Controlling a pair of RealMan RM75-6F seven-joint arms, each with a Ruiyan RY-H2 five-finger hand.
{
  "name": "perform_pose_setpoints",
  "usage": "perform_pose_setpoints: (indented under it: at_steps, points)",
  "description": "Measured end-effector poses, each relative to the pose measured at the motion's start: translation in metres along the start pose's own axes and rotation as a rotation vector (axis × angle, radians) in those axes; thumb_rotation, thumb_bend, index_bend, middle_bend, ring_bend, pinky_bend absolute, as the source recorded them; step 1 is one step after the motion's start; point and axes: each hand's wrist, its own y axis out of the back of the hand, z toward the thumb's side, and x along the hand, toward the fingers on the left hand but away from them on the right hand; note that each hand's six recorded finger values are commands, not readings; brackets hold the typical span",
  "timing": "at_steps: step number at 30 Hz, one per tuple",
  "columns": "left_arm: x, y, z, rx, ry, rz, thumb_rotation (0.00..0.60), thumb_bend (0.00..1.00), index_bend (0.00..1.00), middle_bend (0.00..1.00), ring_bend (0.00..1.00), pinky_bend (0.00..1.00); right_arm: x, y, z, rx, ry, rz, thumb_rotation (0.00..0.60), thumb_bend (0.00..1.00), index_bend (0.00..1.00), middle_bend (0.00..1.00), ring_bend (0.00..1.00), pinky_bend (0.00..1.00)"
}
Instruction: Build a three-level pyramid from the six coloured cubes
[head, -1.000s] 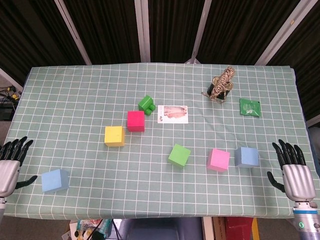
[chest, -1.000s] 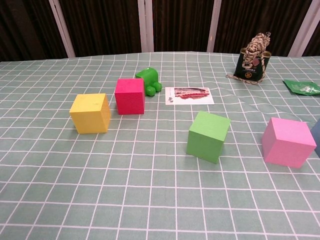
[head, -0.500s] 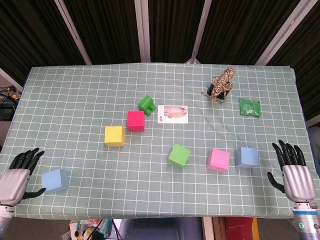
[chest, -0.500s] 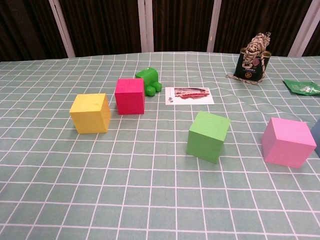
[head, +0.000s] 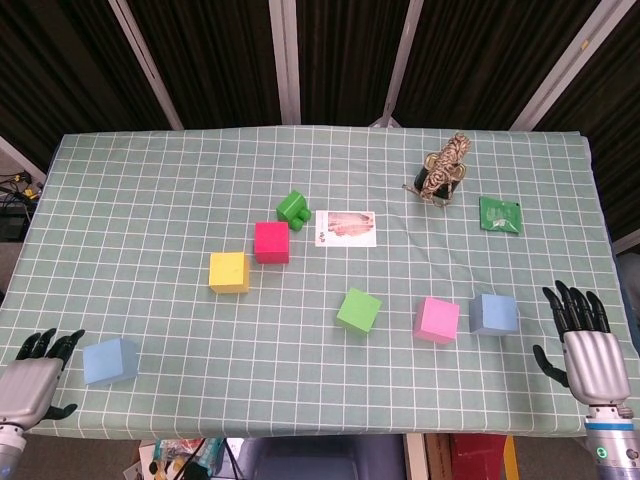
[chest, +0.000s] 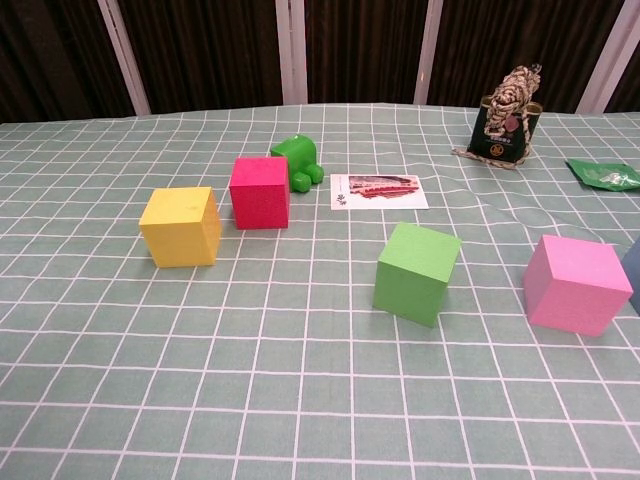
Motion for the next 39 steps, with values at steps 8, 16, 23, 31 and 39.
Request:
perform_pose_setpoints:
  at_steps: [8, 16, 23, 31, 39]
  points:
    - [0.018, 0.001, 0.004, 0.0, 0.017, -0.004, 0.6, 0.07, 0.0, 0.16, 0.0, 0.0, 0.0, 0.0, 0.0, -0.002, 0.001, 0.002, 0.6, 0.35, 0.0, 0.0, 0.0, 0.0]
    - [0.03, -0.002, 0.01, 0.013, 0.012, -0.017, 0.6, 0.18, 0.0, 0.21, 0.0, 0.0, 0.0, 0.0, 0.0, -0.004, -0.001, 0.005, 0.6, 0.35, 0.0, 0.0, 0.0, 0.0]
    - [0.035, -0.003, 0.016, 0.029, 0.008, -0.02, 0.6, 0.25, 0.0, 0.26, 0.0, 0.0, 0.001, 0.0, -0.001, -0.007, -0.003, 0.005, 0.6, 0.35, 0.0, 0.0, 0.0, 0.0]
    - [0.041, -0.002, 0.024, 0.021, -0.014, 0.002, 0.6, 0.39, 0.0, 0.34, 0.0, 0.0, 0.001, 0.0, 0.0, -0.007, -0.002, 0.006, 0.6, 0.35, 0.0, 0.0, 0.0, 0.0]
    - [0.041, -0.003, 0.026, 0.02, -0.019, 0.011, 0.6, 0.41, 0.01, 0.38, 0.0, 0.0, 0.001, 0.0, -0.001, -0.011, -0.006, 0.008, 0.6, 0.35, 0.0, 0.0, 0.0, 0.0]
